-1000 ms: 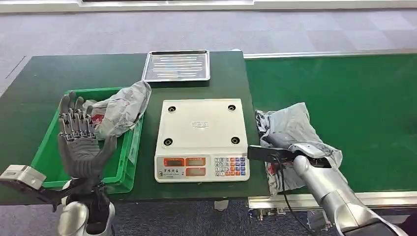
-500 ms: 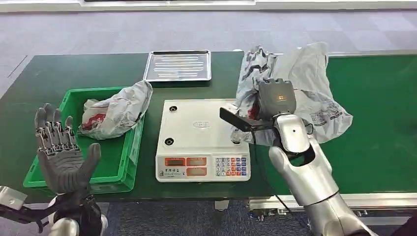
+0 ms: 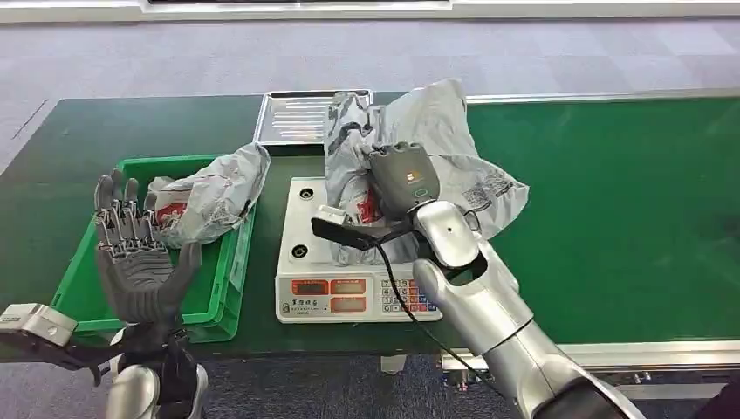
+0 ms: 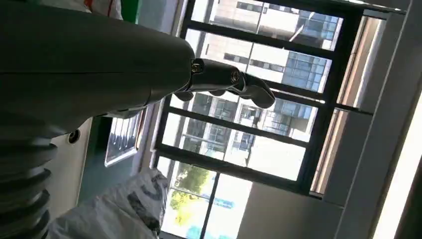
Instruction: Moved the parcel from conveyor to table for the left to box.
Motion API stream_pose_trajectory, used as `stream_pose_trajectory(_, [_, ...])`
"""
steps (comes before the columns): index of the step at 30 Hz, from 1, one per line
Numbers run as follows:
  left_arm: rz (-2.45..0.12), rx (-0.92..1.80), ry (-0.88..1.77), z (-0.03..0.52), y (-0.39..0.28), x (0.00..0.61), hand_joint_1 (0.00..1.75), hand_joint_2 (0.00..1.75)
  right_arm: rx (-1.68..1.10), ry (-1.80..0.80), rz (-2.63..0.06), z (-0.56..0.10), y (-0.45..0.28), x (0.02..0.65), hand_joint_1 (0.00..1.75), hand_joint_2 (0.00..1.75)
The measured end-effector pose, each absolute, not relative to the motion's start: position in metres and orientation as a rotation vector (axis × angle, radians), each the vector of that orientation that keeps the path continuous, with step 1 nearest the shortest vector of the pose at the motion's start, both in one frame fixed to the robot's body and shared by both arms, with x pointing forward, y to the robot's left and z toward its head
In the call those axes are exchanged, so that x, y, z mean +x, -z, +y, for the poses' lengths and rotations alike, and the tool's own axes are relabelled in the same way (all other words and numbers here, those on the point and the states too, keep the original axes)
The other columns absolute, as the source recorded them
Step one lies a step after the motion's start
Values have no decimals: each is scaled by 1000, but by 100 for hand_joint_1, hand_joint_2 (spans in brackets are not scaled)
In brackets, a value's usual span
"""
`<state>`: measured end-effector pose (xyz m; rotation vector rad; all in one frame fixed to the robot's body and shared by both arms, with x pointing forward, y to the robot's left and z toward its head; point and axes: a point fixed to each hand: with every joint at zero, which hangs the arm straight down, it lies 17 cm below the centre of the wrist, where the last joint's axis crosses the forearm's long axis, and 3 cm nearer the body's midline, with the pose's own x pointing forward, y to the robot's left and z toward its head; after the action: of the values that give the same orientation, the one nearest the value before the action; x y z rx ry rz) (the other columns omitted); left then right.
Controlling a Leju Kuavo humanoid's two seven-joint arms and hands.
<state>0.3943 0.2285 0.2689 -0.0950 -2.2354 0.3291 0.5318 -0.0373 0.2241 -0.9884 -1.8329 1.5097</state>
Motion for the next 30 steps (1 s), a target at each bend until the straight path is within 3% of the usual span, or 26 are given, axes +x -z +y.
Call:
stream_pose_trajectory(3, [-2229,-99,-332,228,-266,395,0,175,-942,-1526,-1802,-28,-208,533,175,175])
stream_pose_trajectory(4, [-2227,-106,-332,226,-266,395,0,175,-934,-1524,-1791,-26,-203,534,0,0])
stream_pose_trajectory(14, [-2211,-120,-337,219,-256,395,0,175,-911,-1452,-1784,-15,-183,539,0,0])
stream_pose_trajectory(23, [-2201,-12,-277,220,-245,390,0,175,-894,-1230,-2025,-22,-241,517,0,0])
stream_pose_trajectory(26, [-2209,153,-184,217,-246,390,0,175,-949,-991,-2244,-46,-303,490,0,0])
stream_pose_trajectory(30, [-2223,630,65,213,-266,396,0,175,-1028,-690,-2452,-87,-361,440,0,0])
